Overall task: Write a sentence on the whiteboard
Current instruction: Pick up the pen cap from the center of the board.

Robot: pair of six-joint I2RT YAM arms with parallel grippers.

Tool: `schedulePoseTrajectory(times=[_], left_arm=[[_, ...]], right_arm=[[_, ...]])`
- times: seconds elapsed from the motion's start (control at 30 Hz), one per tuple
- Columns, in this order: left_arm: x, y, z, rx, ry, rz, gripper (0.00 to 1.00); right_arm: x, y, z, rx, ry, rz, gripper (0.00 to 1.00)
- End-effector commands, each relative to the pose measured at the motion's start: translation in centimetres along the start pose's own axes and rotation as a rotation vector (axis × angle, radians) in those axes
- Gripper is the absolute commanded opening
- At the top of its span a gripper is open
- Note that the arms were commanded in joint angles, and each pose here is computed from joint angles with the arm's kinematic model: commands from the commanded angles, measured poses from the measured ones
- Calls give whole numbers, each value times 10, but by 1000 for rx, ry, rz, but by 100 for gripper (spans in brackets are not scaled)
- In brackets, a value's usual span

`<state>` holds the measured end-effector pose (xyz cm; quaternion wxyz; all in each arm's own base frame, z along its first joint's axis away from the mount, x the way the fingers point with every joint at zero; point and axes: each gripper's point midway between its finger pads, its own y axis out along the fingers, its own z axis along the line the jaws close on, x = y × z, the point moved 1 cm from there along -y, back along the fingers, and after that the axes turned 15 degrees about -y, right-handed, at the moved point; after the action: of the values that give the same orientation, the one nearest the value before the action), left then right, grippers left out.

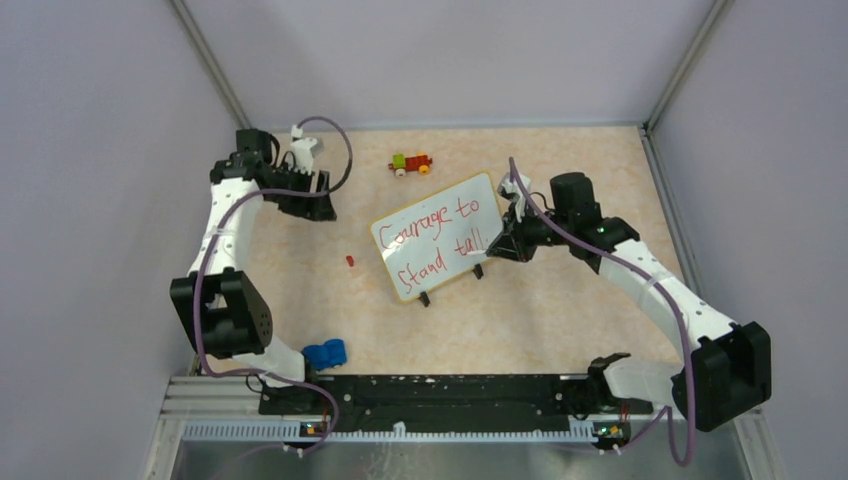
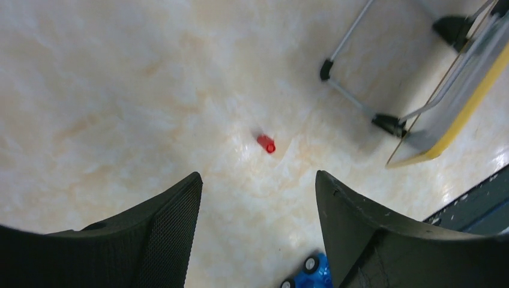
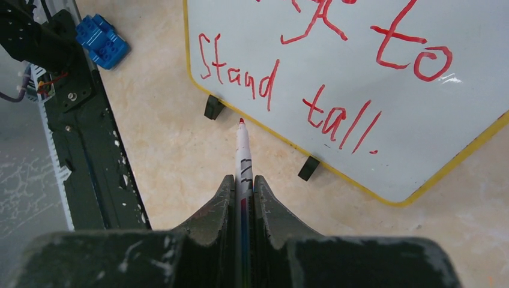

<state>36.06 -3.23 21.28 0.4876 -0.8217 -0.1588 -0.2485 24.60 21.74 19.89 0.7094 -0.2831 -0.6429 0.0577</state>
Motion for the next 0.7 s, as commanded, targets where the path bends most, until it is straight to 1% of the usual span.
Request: schedulePoseTrajectory(times=[0.0, 0.1, 0.23, 0.4, 0.5, 0.6, 0.67], left_arm=[[-48, 3, 9, 45, 59, 115, 74], [-76, 15, 9, 2, 33, 183, 71], [-93, 31, 10, -31, -32, 238, 69], [-94, 52, 10, -18, -79, 251, 70], [-94, 64, 5, -13, -80, 262, 68], [-93, 72, 1, -33, -27, 257, 64], [-85, 73, 6, -3, 15, 219, 62]], right_arm=[[16, -4, 2, 7, -23, -66, 0], [13, -3, 2, 11, -21, -65, 0], [13, -3, 3, 15, -18, -65, 0], [10, -2, 3, 13, -22, -59, 0], [9, -3, 4, 15, -21, -56, 0], [9, -3, 4, 14, -22, -57, 0], [8, -3, 5, 16, -20, -55, 0]])
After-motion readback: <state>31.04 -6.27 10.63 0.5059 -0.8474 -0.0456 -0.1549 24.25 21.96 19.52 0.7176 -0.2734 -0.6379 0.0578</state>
